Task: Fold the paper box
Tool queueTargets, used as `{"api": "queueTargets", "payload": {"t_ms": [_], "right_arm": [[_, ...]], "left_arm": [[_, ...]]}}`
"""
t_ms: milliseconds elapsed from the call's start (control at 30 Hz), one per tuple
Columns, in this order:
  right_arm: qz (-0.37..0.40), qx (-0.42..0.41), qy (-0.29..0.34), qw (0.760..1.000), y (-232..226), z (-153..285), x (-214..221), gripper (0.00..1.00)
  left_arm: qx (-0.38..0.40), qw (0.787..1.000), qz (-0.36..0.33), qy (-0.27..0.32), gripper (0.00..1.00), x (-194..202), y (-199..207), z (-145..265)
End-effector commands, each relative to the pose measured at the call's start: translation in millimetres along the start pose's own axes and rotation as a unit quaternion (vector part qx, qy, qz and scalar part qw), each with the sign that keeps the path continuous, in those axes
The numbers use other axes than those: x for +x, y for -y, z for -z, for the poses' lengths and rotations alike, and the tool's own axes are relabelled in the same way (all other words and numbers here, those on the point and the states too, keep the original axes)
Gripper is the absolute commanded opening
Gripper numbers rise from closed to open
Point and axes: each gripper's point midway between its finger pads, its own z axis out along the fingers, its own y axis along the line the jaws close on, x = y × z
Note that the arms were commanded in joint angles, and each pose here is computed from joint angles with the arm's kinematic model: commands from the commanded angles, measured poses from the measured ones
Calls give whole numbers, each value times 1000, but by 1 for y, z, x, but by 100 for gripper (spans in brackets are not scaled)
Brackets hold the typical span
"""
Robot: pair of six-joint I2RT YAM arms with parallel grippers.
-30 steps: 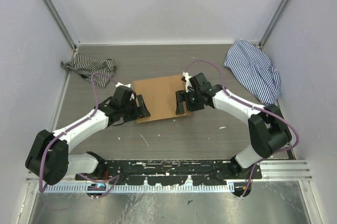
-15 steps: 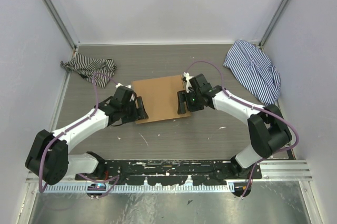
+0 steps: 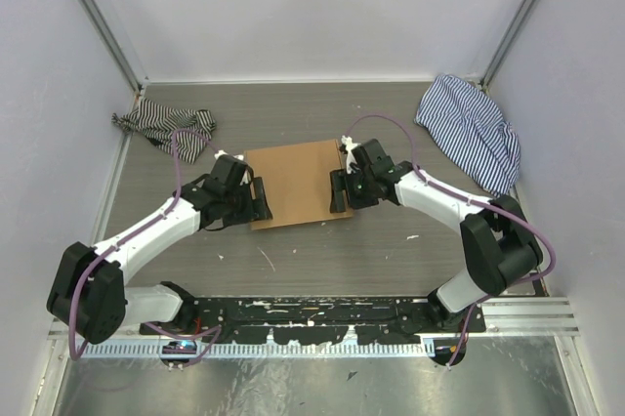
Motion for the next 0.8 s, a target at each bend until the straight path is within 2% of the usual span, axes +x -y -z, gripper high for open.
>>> {"api": "queueTargets", "payload": {"t_ms": [0, 567, 767], "right_arm": [[9, -24, 33, 999, -13, 12, -13, 68], [-1, -63, 22, 998, -27, 13, -5, 55], [-6, -57, 26, 998, -24, 8, -7, 55]], "left_arm": [[2, 1000, -2, -9, 75, 7, -1, 1], [9, 1000, -3, -16, 74, 13, 2, -4], [10, 1000, -3, -15, 73, 13, 1, -5]]}}
